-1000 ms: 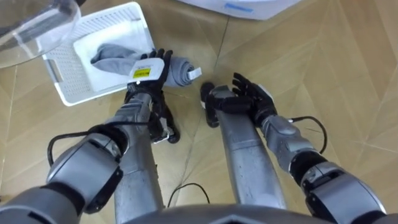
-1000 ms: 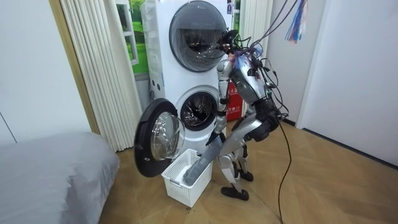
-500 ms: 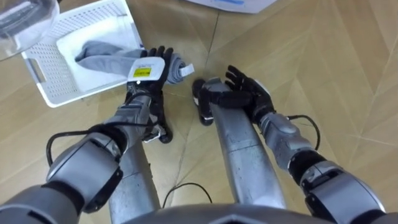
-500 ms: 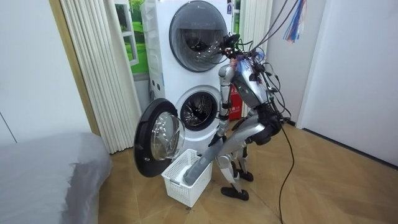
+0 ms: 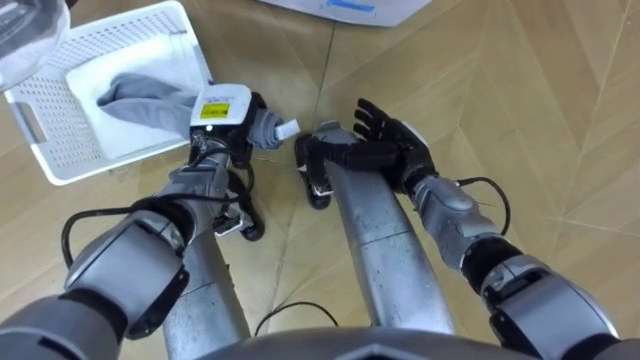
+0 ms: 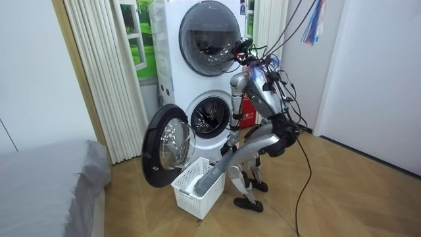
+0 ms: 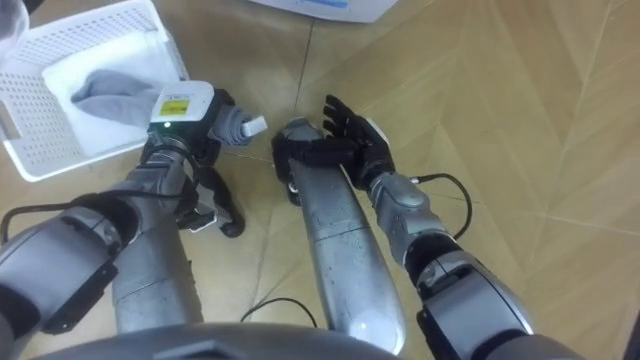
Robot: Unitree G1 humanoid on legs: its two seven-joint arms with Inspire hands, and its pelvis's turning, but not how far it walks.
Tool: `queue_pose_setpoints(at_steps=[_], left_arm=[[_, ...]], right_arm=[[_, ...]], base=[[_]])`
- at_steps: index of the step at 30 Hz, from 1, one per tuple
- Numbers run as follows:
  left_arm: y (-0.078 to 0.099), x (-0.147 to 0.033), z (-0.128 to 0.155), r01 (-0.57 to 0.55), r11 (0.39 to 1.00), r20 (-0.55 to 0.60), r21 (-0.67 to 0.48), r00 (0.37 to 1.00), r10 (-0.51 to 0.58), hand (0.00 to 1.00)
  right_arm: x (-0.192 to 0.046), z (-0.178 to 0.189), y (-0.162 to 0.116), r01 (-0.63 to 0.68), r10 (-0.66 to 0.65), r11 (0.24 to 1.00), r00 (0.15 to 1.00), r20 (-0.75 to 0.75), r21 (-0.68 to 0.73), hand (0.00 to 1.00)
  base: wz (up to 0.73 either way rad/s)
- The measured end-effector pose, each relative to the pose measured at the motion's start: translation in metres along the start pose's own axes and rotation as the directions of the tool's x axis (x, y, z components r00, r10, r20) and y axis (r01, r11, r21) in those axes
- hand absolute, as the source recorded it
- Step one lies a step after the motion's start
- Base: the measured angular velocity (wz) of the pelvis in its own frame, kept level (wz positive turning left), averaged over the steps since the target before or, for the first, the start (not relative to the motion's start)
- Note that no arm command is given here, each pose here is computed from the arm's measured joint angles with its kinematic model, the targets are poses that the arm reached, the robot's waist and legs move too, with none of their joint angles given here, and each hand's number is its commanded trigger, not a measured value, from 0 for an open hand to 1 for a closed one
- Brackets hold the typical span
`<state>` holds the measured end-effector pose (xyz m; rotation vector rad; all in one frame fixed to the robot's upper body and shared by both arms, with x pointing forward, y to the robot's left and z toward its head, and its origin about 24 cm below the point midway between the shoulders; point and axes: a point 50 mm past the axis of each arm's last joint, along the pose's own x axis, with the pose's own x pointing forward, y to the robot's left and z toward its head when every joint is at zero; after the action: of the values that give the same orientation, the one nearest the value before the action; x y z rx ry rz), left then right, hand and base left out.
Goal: Put towel into washing machine
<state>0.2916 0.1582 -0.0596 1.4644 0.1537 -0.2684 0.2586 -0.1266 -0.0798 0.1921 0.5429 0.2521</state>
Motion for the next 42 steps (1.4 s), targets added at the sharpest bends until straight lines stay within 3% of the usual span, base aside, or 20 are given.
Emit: queue_pose_setpoints(at_steps=[15,21,27,30,35,38,42], left_arm=[[-0.012,-0.011,-0.008,-0.004,1.000,-0.001,0.002,1.000,0.004,1.00],[-0.030,-0.026,-0.001,-0.047,0.988,-0.030,-0.147,0.999,0.043,1.00],[-0.019,-0.024,-0.003,-0.176,0.949,-0.081,-0.261,0.984,0.161,1.00],[-0.007,-0.018,-0.002,-0.253,0.905,-0.135,-0.342,0.966,0.219,1.00],[0.008,-0.013,0.006,-0.373,0.753,-0.245,-0.543,0.927,0.283,1.00],[0.006,-0.014,0.017,-0.354,0.668,-0.254,-0.655,0.935,0.246,1.00],[-0.007,-0.019,0.031,-0.221,0.551,-0.204,-0.804,0.975,0.093,1.00]], right_arm=[[-0.007,-0.014,-0.008,0.074,-0.072,0.993,0.997,-0.027,0.089,0.00],[-0.025,-0.043,-0.023,0.171,-0.162,0.981,0.982,-0.100,0.087,0.00],[-0.032,-0.055,-0.035,0.213,-0.222,0.975,0.961,-0.164,-0.068,0.00],[-0.036,-0.061,-0.039,0.212,-0.235,0.968,0.952,-0.194,-0.131,0.00],[-0.036,-0.062,-0.038,0.129,-0.190,0.958,0.954,-0.230,-0.258,0.00],[-0.036,-0.061,-0.040,0.099,-0.176,0.950,0.953,-0.246,-0.297,0.00],[-0.030,-0.056,-0.033,0.035,-0.124,0.942,0.961,-0.249,-0.335,0.00]], base=[[0.00],[-0.04],[0.14],[0.07],[0.07],[0.10],[0.12]])
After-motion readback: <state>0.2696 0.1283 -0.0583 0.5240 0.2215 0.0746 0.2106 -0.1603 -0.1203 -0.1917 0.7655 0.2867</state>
